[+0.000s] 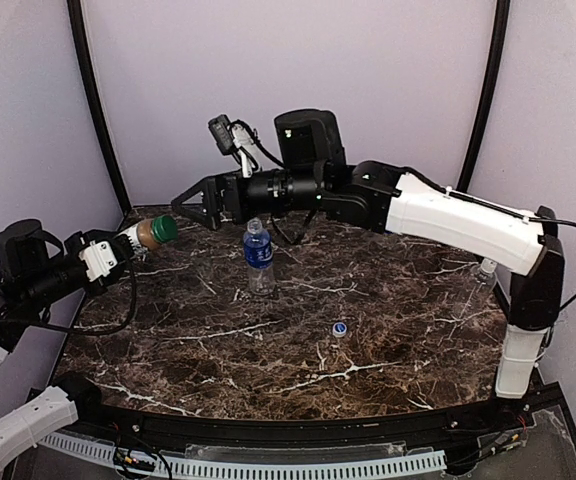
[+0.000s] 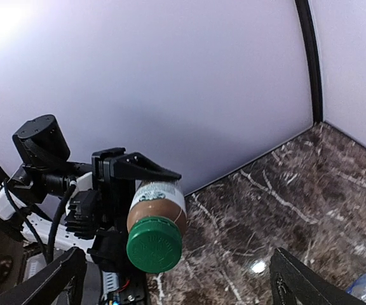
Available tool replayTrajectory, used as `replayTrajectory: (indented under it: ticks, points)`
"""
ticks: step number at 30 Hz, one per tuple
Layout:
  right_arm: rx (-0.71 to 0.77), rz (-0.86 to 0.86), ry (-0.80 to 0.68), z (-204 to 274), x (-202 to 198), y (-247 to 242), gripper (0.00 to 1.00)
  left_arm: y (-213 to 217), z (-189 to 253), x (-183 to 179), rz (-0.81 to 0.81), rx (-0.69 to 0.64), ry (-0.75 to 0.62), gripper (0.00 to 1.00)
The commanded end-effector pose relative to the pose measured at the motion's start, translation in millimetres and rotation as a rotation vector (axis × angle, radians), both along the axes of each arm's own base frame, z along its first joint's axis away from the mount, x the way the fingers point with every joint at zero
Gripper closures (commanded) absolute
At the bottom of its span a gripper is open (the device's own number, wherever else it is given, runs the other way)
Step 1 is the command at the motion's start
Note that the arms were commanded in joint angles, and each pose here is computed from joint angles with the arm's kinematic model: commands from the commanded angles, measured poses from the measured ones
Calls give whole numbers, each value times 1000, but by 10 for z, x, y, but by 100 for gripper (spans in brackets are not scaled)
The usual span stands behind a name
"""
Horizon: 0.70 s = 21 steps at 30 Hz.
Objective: Unscrew the bottle caps
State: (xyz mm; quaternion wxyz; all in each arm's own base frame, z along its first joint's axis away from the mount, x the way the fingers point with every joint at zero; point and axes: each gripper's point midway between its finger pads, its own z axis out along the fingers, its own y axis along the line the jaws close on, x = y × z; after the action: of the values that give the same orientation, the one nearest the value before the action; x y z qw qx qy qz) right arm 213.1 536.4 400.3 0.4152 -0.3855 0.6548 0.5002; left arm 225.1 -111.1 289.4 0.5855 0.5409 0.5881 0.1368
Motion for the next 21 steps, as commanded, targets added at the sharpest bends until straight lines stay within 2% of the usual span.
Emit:
replayTrajectory:
  ticks: [1, 6, 14, 18, 21]
  points:
    - [-39, 69, 332, -370, -181, 249, 2, 15, 50, 39, 14, 8, -38, 63]
    - [-20, 78, 316, -355, -119, 379, 10, 3, 6, 33, 6, 14, -27, 63]
    - [6, 101, 322, -377, -106, 491, 17, -8, -49, 29, -1, 23, -17, 63]
    - [11, 97, 319, -392, -82, 523, 28, -14, -74, 27, -6, 25, -12, 63]
    - [8, 117, 327, -413, -107, 550, 29, -17, -79, 25, -8, 25, -11, 63]
